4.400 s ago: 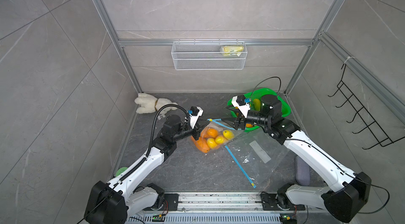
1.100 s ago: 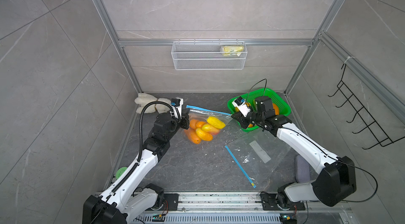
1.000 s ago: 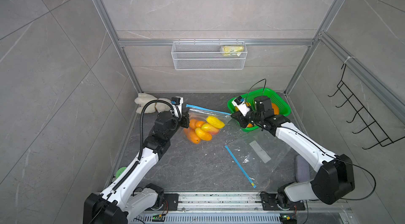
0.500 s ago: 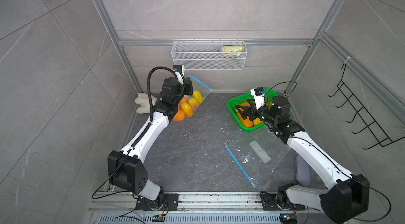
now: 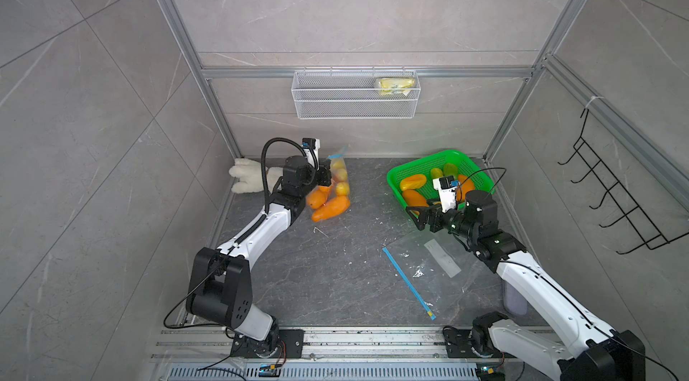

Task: Place the mango in a zip-top bag and seal the zipper
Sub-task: Place the zipper food storage bag at the center of the board.

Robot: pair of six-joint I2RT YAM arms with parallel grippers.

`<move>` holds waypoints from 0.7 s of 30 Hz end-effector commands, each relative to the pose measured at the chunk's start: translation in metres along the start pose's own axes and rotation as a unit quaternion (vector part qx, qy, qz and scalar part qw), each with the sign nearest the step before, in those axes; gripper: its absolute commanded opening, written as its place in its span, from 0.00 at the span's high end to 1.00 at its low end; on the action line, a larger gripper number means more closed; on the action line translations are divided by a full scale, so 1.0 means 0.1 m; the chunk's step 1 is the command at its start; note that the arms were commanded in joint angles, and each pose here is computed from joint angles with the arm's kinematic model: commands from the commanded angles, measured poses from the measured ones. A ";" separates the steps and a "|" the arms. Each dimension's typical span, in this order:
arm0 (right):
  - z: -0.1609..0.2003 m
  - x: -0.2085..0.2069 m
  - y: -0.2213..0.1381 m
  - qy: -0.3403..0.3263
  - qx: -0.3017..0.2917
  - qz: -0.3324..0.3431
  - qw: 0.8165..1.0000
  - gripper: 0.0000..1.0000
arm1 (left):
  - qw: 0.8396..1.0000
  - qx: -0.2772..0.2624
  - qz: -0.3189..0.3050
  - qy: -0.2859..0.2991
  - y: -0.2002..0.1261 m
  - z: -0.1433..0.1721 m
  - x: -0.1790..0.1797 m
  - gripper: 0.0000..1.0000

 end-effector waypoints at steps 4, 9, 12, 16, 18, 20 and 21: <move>0.11 -0.02 -0.01 0.027 0.022 0.015 0.999 0.00 | 0.999 -0.025 0.027 -0.035 -0.12 -0.04 -0.08 0.99; 0.19 -0.03 -0.01 0.032 0.034 0.022 0.999 0.00 | 0.999 -0.004 0.033 -0.038 -0.16 0.05 -0.12 0.87; 0.24 -0.05 -0.02 0.030 0.042 0.033 0.998 0.00 | 0.998 0.008 0.031 -0.049 -0.20 0.10 -0.11 0.68; 0.27 -0.05 -0.05 0.021 0.043 0.040 0.998 0.01 | 0.998 0.011 0.013 -0.054 -0.29 0.18 -0.06 0.37; 0.27 -0.06 -0.06 0.020 0.044 0.047 0.998 0.00 | 0.998 0.018 -0.006 -0.053 -0.34 0.19 -0.03 0.21; 0.27 -0.08 -0.06 0.025 0.046 0.061 0.997 0.00 | 0.998 0.029 -0.028 -0.055 -0.41 0.19 -0.01 0.17; 0.26 -0.11 -0.07 0.031 0.047 0.073 0.996 0.00 | 0.997 0.032 -0.038 -0.056 -0.44 0.19 -0.01 0.12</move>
Point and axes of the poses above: each gripper's point midway between its finger pads, its own y axis out along the fingers, its own x axis along the line the jaws close on, z = x × y, the point moved 8 cm from there along -y, back along the fingers, and after that the axes turned 12 degrees about -y, right-handed, at the moved point
